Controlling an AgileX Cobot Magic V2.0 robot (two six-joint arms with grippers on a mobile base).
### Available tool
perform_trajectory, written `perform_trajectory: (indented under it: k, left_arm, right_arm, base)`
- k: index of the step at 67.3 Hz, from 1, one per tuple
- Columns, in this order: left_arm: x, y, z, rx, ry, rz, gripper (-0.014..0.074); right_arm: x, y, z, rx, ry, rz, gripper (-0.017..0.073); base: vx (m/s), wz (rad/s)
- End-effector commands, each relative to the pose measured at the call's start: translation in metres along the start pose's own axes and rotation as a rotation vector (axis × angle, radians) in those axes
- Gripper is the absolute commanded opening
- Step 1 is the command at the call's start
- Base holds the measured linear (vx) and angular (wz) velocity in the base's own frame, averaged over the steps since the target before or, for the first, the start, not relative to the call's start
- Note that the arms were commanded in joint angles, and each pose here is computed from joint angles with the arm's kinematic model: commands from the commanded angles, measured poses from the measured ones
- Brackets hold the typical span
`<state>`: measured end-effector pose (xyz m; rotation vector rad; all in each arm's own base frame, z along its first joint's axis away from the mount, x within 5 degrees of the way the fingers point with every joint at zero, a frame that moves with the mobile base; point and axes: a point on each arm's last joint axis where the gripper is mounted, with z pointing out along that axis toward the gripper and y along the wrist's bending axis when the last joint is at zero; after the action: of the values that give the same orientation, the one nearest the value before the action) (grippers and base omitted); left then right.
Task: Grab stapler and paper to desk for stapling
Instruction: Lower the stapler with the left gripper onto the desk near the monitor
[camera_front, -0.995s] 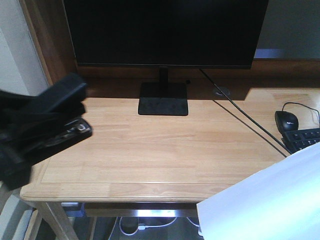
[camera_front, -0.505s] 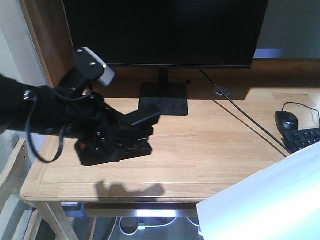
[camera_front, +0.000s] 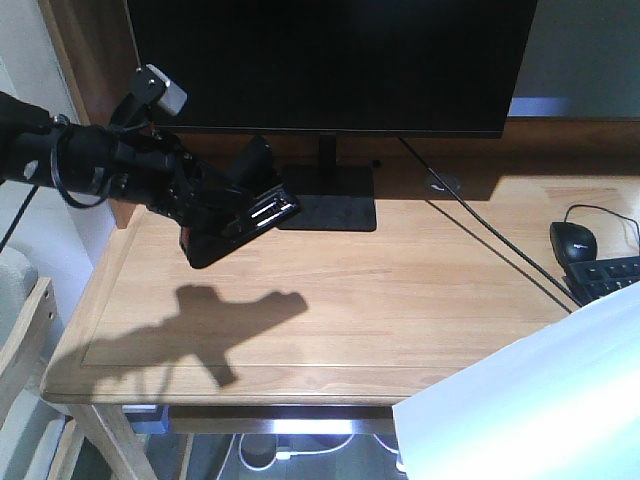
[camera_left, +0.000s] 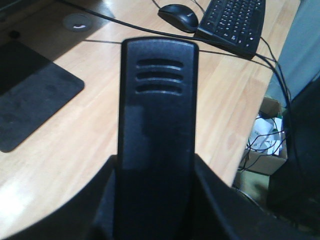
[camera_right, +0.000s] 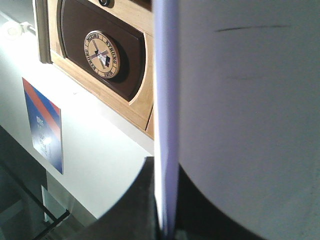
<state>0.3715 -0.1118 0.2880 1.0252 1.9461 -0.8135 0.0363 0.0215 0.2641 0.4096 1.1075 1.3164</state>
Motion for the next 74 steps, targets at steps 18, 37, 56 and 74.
perform_trajectory:
  k: [18, 37, 56, 74]
  left_arm:
    - [-0.017, 0.043, 0.022, 0.116, -0.097, 0.208, -0.0006]
    - [0.018, 0.070, 0.053, 0.105, -0.046, 0.443, -0.0006]
    - [0.040, 0.086, 0.071, 0.074, -0.007, 0.393, 0.0004]
    - [0.059, 0.096, 0.083, 0.049, 0.063, 0.391, 0.0018]
  right_arm:
    - [-0.004, 0.014, 0.000, -0.089, -0.011, -0.020, -0.0002]
    - [-0.004, 0.014, 0.000, -0.089, -0.011, -0.020, -0.0002]
    - [-0.004, 0.014, 0.000, -0.089, -0.011, -0.020, -0.0002]
    - [-0.004, 0.014, 0.000, -0.089, -0.011, -0.020, -0.0002]
  base:
    - [0.00, 0.00]
    - [0.00, 0.00]
    - [0.00, 0.00]
    - [0.00, 0.00]
